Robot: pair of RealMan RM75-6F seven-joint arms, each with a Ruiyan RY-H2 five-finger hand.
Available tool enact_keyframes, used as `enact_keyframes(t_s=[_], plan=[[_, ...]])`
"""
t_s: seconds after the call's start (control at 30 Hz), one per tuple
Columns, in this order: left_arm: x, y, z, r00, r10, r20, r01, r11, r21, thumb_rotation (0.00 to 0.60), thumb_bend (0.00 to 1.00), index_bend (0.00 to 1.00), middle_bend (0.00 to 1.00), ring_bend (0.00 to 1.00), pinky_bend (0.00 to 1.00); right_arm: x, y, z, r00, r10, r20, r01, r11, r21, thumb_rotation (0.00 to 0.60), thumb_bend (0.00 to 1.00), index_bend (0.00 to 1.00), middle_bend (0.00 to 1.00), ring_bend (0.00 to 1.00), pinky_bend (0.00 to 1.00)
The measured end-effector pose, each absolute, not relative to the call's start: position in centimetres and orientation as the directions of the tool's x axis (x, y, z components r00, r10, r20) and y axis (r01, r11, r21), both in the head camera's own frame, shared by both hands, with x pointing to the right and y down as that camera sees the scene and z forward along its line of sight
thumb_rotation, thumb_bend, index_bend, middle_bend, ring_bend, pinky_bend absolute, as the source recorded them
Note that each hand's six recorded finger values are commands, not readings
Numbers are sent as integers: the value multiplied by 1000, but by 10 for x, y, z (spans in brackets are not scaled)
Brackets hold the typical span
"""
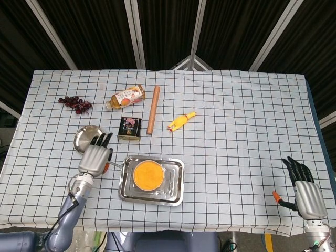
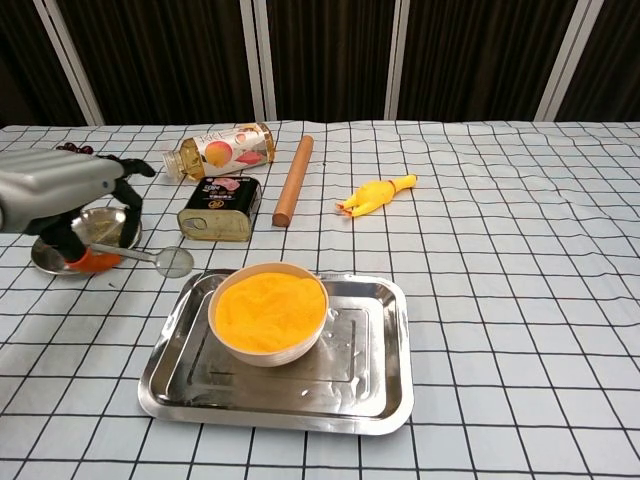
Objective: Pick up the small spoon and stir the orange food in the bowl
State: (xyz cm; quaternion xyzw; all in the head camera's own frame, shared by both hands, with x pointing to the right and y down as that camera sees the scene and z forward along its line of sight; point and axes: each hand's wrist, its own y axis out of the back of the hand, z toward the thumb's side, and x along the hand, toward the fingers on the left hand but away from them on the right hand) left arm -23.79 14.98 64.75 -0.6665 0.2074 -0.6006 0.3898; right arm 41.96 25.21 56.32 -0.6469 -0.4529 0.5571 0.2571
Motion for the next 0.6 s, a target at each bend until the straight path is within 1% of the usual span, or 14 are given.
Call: enact_keyframes(t_s=[0.2,0.3,0.6], plan=[[-187,149,645,220,-729,648,235,-605,-761,600,507,525,7,12,109,421,251,563,-31,872,-488,309,-456,-835,600,316,0,0,0,0],[-170,152,644,223,-721,656,264,-603,-753,600,507,522,7,12,109,421,251,562,-31,873,-487,313,-454,-834,600,317,0,0,0,0],[-152,163,649,191,-694,695,318,-626,-712,600,500,504,4,12,109,421,250,562,-28,873,-487,319,-454,-832,600,317,0,0,0,0]])
